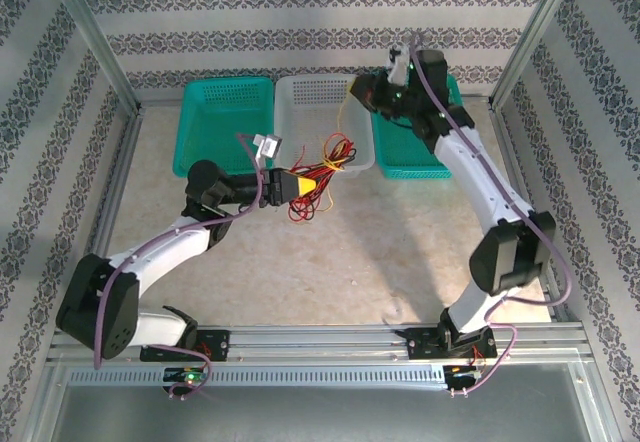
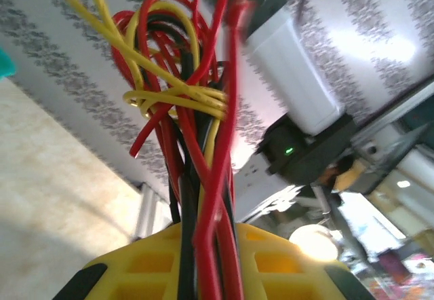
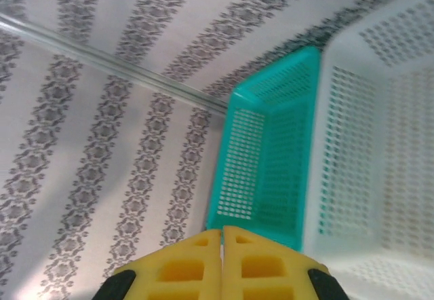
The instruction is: Untangle the cables
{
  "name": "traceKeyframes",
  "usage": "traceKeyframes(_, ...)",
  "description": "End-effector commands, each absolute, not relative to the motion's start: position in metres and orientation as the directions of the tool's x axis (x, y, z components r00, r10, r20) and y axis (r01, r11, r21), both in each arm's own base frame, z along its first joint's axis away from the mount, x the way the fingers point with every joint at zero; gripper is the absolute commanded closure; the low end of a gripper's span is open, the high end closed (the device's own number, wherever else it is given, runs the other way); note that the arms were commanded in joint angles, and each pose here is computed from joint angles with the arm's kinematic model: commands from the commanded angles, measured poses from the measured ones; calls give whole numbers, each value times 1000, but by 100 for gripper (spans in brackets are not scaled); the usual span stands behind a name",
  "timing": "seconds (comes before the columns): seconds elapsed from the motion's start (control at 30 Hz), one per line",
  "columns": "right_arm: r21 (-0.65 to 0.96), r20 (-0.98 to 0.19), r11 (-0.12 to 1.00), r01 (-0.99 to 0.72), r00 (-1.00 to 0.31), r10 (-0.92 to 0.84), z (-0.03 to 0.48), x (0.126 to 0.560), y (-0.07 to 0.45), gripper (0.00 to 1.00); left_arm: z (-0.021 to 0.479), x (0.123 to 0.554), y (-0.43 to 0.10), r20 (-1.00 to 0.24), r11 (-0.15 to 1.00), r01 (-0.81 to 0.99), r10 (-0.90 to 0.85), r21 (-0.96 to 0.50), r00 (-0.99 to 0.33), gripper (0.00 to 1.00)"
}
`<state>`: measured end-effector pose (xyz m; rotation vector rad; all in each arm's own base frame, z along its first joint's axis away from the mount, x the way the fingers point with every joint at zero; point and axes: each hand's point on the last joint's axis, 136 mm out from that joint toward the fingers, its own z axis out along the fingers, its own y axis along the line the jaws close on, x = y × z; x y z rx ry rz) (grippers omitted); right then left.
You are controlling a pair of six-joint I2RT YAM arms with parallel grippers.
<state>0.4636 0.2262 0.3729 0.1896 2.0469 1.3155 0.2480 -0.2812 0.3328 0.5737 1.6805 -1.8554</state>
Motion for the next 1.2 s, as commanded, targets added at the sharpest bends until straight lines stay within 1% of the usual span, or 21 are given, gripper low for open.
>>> traceKeyframes(0.0, 826, -517, 476, -303, -745, 422, 415, 463, 241, 100, 318, 218, -289, -792, 75, 793, 43, -605, -609, 100)
traceKeyframes(0.1, 810, -546, 470, -350, -742, 389, 441, 462, 258, 100, 296, 230, -288, -765, 208, 758, 64, -618, -641, 100)
traceKeyframes(0.2, 792, -583, 455, -407, -725, 367, 471, 448, 274, 100, 254, 257, -278, -700, 421, 655, 63, -627, -711, 100)
traceKeyframes(0.23, 779, -606, 452, -435, -707, 364, 483, 439, 278, 100, 241, 267, -272, -675, 492, 605, 45, -626, -736, 100)
traceKeyframes(0.3, 756, -639, 460, -466, -677, 364, 500, 423, 281, 100, 225, 280, -263, -651, 578, 524, -15, -625, -759, 100)
traceKeyframes(0.4, 737, -668, 457, -499, -640, 379, 524, 398, 277, 100, 210, 294, -253, -634, 649, 448, -69, -615, -770, 100)
traceKeyframes(0.5, 712, -699, 455, -535, -597, 393, 546, 368, 267, 100, 207, 305, -244, -615, 668, 387, -135, -636, -777, 100)
traceKeyframes(0.57, 694, -718, 467, -548, -570, 399, 552, 347, 257, 100, 205, 312, -234, -589, 666, 333, -199, -668, -783, 100)
traceKeyframes(0.67, 673, -739, 502, -544, -526, 420, 549, 316, 233, 100, 211, 324, -219, -548, 620, 269, -315, -737, -775, 100)
traceKeyframes(0.73, 667, -744, 549, -504, -498, 446, 535, 303, 208, 100, 218, 329, -211, -525, 570, 254, -380, -782, -762, 100)
traceKeyframes(0.83, 703, -705, 596, -388, -487, 515, 501, 294, 161, 100, 249, 328, -212, -571, 474, 367, -416, -801, -708, 100)
traceKeyframes(0.93, 742, -652, 618, -260, -495, 574, 459, 295, 120, 100, 277, 318, -219, -634, 422, 483, -386, -767, -670, 100)
traceKeyframes(0.97, 753, -632, 621, -217, -501, 591, 444, 297, 109, 100, 291, 310, -224, -664, 368, 554, -368, -747, -651, 100)
traceKeyframes(1.0, 761, -615, 623, -182, -508, 603, 431, 299, 101, 100, 310, 298, -229, -701, 290, 641, -366, -711, -612, 100)
traceKeyframes(1.03, 769, -595, 623, -143, -516, 616, 417, 303, 94, 100, 332, 279, -231, -742, 188, 739, -381, -647, -552, 100)
traceKeyframes(1.07, 776, -576, 621, -109, -523, 628, 404, 308, 89, 100, 349, 262, -232, -756, 100, 793, -392, -601, -524, 100)
traceKeyframes(1.13, 782, -552, 620, -65, -535, 640, 386, 321, 84, 100, 364, 245, -241, -763, -32, 816, -336, -577, -553, 100)
traceKeyframes(1.17, 782, -542, 621, -47, -542, 642, 378, 330, 83, 100, 369, 239, -246, -771, -80, 822, -307, -563, -558, 100)
